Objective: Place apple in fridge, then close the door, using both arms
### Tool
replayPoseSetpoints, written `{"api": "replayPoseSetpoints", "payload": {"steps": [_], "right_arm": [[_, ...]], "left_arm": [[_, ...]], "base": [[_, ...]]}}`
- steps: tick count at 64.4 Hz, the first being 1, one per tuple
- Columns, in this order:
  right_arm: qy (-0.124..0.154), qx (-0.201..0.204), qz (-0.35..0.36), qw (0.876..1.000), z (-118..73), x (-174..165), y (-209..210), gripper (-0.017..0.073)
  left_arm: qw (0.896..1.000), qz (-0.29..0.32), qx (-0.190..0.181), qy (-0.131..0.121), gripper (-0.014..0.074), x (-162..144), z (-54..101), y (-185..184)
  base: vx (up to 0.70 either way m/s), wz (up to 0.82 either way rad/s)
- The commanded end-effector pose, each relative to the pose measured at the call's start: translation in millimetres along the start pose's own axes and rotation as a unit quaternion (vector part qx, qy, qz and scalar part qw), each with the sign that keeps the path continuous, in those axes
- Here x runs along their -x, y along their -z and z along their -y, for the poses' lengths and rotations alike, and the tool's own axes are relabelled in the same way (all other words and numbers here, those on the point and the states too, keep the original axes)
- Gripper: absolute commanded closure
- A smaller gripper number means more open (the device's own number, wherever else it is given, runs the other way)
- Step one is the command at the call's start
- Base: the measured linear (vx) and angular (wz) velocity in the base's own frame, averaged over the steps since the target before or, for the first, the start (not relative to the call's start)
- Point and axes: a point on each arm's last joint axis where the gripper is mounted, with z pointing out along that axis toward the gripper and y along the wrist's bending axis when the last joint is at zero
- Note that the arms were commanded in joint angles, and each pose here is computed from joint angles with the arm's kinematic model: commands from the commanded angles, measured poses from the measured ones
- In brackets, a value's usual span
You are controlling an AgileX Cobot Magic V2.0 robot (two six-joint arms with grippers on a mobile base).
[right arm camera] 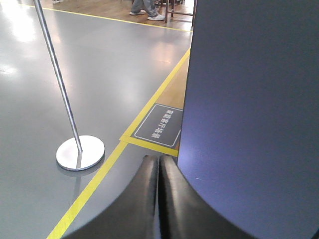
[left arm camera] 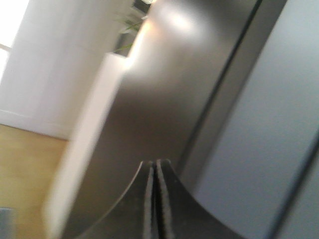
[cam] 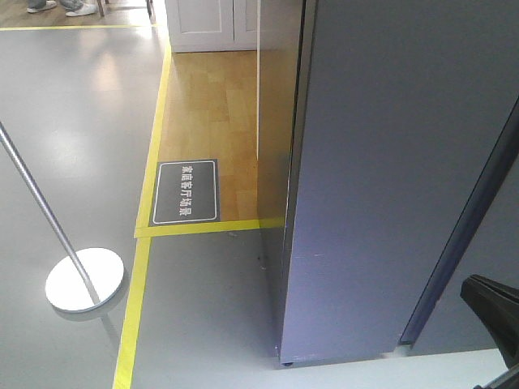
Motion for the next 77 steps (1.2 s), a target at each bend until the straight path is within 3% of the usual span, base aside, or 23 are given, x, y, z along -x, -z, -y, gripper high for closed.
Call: {"api": "replayPoseSetpoints", "payload": {"steps": [1, 10, 19, 26, 35, 45, 50, 58, 66, 71, 77], "right_arm": [[-0.003, -0.016, 0.023, 1.0, 3.1, 10.4, 1.6, 0.0562], [-0.003, -0.015, 0.022, 1.0, 3.0, 10.3, 1.6, 0.0562], [-0.003, -0.014, 0.022, 1.0, 2.8, 10.3, 1.6, 0.0562], [-0.003, -0.014, 0.022, 1.0, 2.7, 10.2, 1.6, 0.0562], [-0.004, -0.014, 0.022, 1.0, 2.8, 10.2, 1.6, 0.0562], [-0.004, -0.014, 0.022, 1.0, 2.8, 10.2, 1.6, 0.0562], [-0.004, -0.014, 0.022, 1.0, 2.8, 10.2, 1.6, 0.0562], [-0.004, -0.014, 0.022, 1.0, 2.8, 10.2, 1.6, 0.0562], [-0.004, -0.014, 0.022, 1.0, 2.8, 10.2, 1.6, 0.0562], [-0.004, -0.014, 0.022, 1.0, 2.8, 10.2, 1.6, 0.0562], [-0.004, -0.014, 0.022, 1.0, 2.8, 10.2, 1.6, 0.0562]], "left_arm": [[0.999, 0.026, 0.019, -0.031, 0.06, 0.1, -4.6, 3.8], [0.996, 0.014, 0.084, 0.032, 0.06, -17.1, -19.4, 18.2], [0.987, -0.025, 0.151, 0.042, 0.06, -33.9, -32.3, 32.2], [0.981, -0.047, 0.182, 0.037, 0.06, -37.6, -35.8, 39.0], [0.978, -0.063, 0.197, -0.022, 0.06, -39.1, -36.8, 47.5], [0.978, -0.04, 0.186, -0.087, 0.06, -34.7, -32.4, 56.5], [0.975, -0.027, 0.178, -0.131, 0.06, -32.4, -29.9, 61.0], [0.956, -0.037, 0.18, -0.23, 0.06, -32.5, -29.5, 66.7], [0.934, -0.053, 0.182, -0.303, 0.06, -33.3, -30.0, 69.6], [0.926, -0.055, 0.183, -0.326, 0.06, -33.1, -30.0, 70.2], [0.926, -0.047, 0.189, -0.325, 0.06, -31.4, -29.8, 70.5]], "base": [[0.0, 0.0], [0.0, 0.0], [0.0, 0.0], [0.0, 0.0], [0.0, 0.0], [0.0, 0.0], [0.0, 0.0], [0.0, 0.0], [0.0, 0.0], [0.0, 0.0], [0.0, 0.0]]}}
